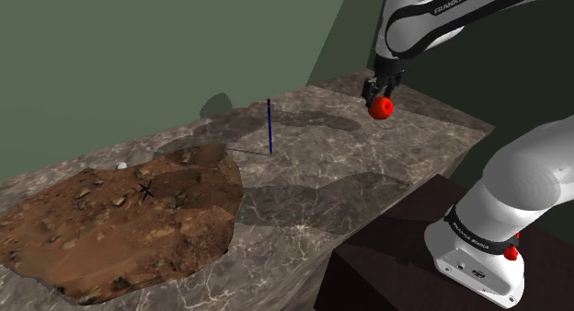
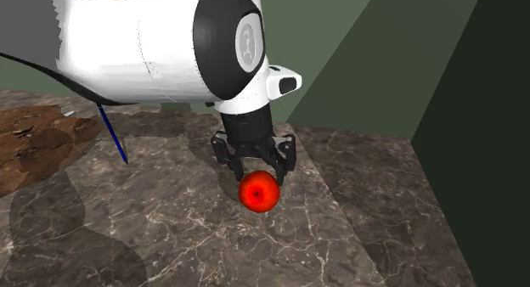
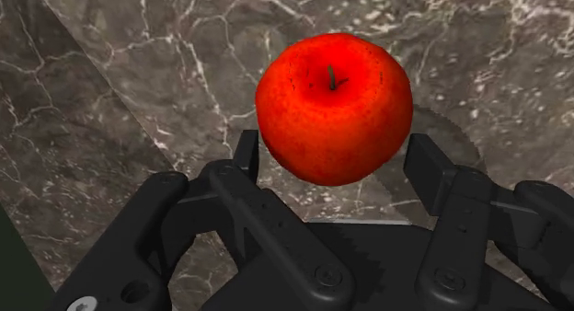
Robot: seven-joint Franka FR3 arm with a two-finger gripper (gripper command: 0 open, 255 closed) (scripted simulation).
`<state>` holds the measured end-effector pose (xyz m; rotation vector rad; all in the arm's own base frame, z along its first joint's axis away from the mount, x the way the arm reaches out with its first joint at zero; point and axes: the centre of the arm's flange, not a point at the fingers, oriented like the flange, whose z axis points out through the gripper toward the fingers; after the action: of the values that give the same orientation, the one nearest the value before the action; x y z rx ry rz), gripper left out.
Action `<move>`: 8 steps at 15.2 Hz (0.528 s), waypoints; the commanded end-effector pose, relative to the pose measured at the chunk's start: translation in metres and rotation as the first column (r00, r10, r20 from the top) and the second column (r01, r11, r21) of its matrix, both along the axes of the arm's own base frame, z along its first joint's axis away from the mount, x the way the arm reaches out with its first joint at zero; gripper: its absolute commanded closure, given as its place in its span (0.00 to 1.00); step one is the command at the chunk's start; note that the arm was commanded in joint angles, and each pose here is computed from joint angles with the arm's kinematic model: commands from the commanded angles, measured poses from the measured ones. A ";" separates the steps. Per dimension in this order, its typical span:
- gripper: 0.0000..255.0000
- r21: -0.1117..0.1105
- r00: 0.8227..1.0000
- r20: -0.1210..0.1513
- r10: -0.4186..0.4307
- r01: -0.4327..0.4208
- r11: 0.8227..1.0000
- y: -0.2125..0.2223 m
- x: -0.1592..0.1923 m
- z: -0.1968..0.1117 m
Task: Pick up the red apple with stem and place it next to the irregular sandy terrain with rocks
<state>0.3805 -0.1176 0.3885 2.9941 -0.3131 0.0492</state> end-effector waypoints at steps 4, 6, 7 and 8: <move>1.00 0.000 1.000 0.000 0.000 0.000 1.000 0.000 0.000 0.027; 1.00 0.000 1.000 0.000 0.000 0.000 1.000 0.000 0.000 0.037; 1.00 0.000 1.000 0.000 0.000 0.000 1.000 0.000 0.000 0.043; 1.00 0.000 1.000 0.000 0.000 0.000 1.000 0.000 0.000 0.048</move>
<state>0.3825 -0.1172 0.4315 2.9942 -0.3132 0.0491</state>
